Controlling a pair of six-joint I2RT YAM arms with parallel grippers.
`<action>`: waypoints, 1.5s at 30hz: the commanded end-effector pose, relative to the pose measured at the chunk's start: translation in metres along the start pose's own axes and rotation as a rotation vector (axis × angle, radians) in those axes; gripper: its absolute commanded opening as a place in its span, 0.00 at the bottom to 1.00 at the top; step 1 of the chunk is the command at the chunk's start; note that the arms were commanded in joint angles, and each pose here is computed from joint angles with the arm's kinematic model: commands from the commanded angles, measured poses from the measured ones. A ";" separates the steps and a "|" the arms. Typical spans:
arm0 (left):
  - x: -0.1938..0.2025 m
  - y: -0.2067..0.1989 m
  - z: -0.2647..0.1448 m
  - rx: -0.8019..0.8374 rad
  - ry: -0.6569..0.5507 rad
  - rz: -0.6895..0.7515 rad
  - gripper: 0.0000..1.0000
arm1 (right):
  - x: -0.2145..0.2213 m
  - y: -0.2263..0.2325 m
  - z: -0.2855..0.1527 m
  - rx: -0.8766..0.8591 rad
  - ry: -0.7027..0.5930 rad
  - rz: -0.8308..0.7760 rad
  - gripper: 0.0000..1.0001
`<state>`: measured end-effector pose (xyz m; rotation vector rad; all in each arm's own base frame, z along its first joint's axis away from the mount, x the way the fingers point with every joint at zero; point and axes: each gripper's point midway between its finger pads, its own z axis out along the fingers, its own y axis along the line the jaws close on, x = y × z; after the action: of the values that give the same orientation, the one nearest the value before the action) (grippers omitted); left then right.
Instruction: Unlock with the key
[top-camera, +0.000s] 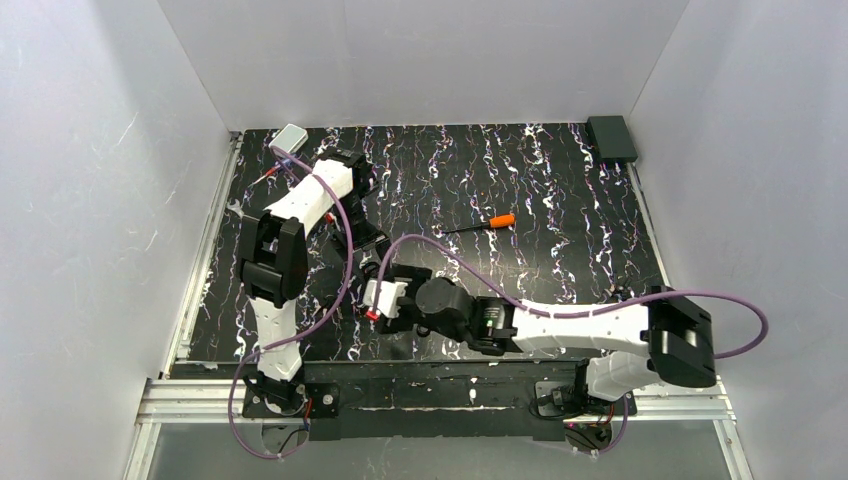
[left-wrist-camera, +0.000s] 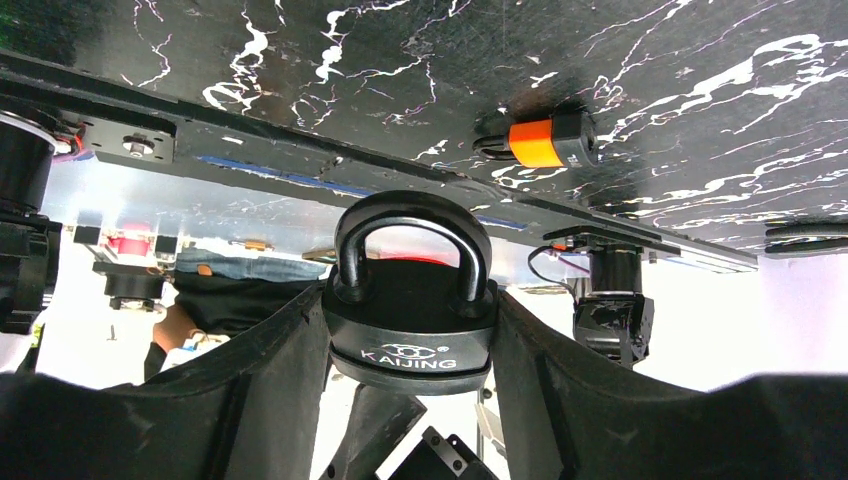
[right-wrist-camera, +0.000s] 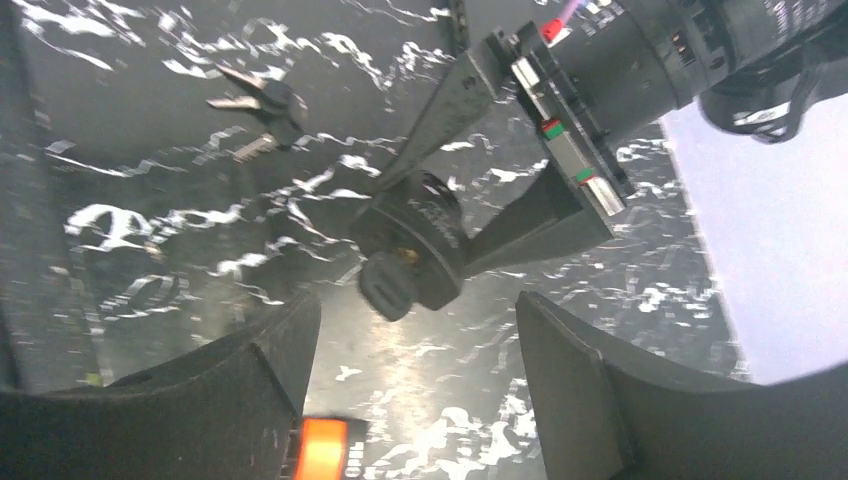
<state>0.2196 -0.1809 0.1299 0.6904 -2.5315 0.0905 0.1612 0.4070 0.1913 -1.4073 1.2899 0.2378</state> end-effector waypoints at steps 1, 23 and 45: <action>0.033 0.017 -0.018 -0.068 0.117 -0.053 0.00 | -0.013 0.016 -0.020 -0.100 -0.093 0.272 0.80; 0.010 0.010 -0.006 -0.027 -0.054 0.063 0.00 | 0.012 -0.069 -0.005 -0.188 -0.052 1.768 0.85; 0.018 -0.028 -0.017 0.022 -0.126 0.171 0.00 | 0.041 -0.040 0.005 -0.190 0.042 1.891 0.77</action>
<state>0.2287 -0.2054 0.1283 0.4972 -2.6978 0.0820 0.2094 0.3874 0.1749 0.1544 2.2848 1.6394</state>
